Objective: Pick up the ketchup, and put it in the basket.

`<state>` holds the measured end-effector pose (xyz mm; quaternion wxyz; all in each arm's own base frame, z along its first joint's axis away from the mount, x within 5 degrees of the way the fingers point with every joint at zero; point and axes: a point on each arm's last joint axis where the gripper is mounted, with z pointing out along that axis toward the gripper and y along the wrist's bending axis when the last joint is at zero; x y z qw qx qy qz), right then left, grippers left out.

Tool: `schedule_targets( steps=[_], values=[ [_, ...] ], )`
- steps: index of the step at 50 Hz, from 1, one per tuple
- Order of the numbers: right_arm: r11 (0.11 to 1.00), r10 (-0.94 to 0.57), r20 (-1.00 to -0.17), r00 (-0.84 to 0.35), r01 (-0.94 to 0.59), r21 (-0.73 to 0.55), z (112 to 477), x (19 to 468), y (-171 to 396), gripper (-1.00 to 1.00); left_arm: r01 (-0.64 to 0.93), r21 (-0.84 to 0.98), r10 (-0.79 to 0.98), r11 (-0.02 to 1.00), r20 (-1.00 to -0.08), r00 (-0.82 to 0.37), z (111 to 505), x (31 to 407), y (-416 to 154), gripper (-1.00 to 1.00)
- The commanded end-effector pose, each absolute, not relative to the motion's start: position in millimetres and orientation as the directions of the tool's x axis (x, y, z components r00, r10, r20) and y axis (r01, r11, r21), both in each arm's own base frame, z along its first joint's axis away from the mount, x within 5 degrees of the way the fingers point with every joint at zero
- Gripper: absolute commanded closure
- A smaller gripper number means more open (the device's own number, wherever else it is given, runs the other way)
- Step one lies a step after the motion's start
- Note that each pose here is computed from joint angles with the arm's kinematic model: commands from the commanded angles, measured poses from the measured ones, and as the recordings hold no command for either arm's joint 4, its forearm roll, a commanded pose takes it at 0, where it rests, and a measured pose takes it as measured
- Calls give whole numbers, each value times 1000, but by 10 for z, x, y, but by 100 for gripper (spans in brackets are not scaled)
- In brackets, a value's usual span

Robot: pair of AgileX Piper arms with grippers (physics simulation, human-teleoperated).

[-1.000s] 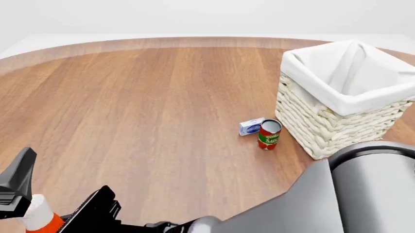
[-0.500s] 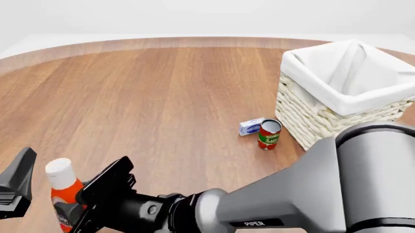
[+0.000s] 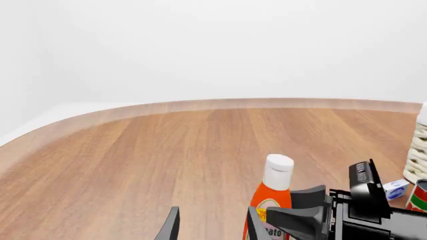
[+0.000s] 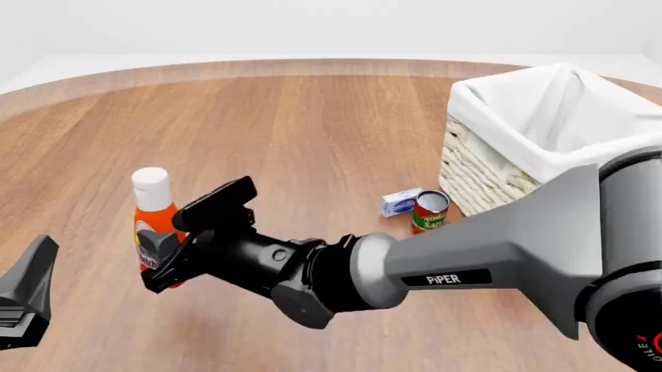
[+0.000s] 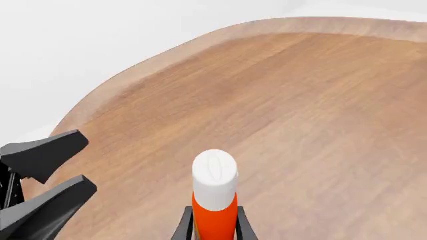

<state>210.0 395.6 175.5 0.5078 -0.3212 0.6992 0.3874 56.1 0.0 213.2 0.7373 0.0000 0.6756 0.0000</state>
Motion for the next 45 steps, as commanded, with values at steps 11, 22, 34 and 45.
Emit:
schedule_targets(
  steps=[11, 22, 34, 45],
  values=[
    [657, 62, -987, -150, -738, 153, 2344, 2835, 3234, 100, 0, 0, 0, 1000, -996, 87, 2132, 561, 0, -100],
    [723, 141, -987, -75, -674, 154, 2650, 2953, 2716, 100, 0, 0, 0, 1000, -996, 87, 2132, 561, 0, -100],
    [799, 155, -988, 24, -591, 111, 2854, 3041, 2193, 100, 0, 0, 0, 1000, -996, 87, 2132, 561, 0, -100],
    [881, 196, -970, 141, -460, 111, 3037, 3028, 1486, 100, 0, 0, 0, 1000, -996, 87, 2132, 561, 0, -100]
  ],
)
